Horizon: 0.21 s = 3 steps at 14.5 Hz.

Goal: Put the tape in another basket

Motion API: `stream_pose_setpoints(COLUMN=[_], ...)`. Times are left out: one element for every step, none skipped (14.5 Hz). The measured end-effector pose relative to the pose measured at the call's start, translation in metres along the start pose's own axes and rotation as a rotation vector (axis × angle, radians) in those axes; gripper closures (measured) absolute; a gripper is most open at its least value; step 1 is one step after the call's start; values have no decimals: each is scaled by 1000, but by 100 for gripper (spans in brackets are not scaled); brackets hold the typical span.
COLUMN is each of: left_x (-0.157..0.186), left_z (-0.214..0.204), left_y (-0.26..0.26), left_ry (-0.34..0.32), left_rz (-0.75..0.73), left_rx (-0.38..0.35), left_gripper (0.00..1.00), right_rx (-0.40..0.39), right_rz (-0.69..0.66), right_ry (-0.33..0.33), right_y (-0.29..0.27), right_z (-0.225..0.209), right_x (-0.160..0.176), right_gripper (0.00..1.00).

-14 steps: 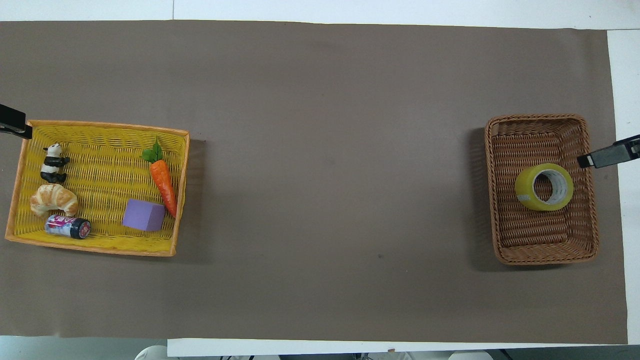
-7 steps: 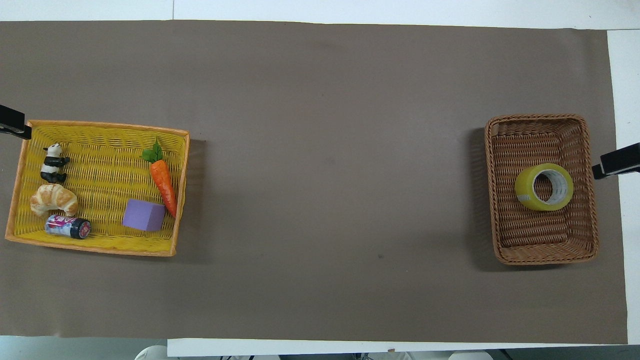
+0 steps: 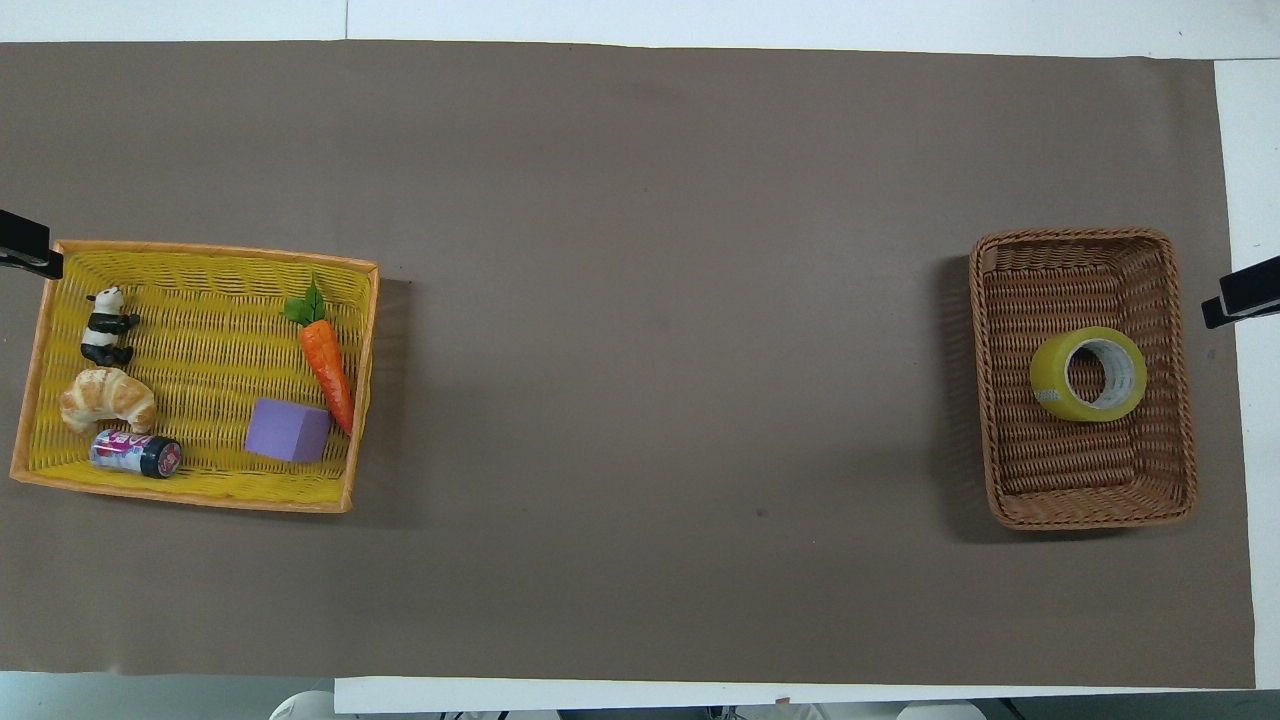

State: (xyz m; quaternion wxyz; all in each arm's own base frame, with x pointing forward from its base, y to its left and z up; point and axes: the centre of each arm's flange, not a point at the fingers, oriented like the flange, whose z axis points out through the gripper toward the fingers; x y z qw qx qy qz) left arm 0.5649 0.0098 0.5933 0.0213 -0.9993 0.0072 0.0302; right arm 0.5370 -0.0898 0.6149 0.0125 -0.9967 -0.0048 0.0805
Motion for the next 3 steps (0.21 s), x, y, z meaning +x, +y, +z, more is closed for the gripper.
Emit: stream_pose_setpoints(left_x=[0, 0, 0], left_z=[0, 0, 0], left_y=[0, 0, 0], left_ry=[0, 0, 0], left_rz=[0, 0, 0], left_rx=[0, 0, 0], left_gripper=[0, 0, 0], right_rx=[0, 0, -1], right_rz=[3, 6, 7], right_ry=[-6, -9, -6], right_y=[2, 3, 3], right_z=[0, -1, -4], right_x=[2, 2, 2], right_gripper=[0, 0, 0])
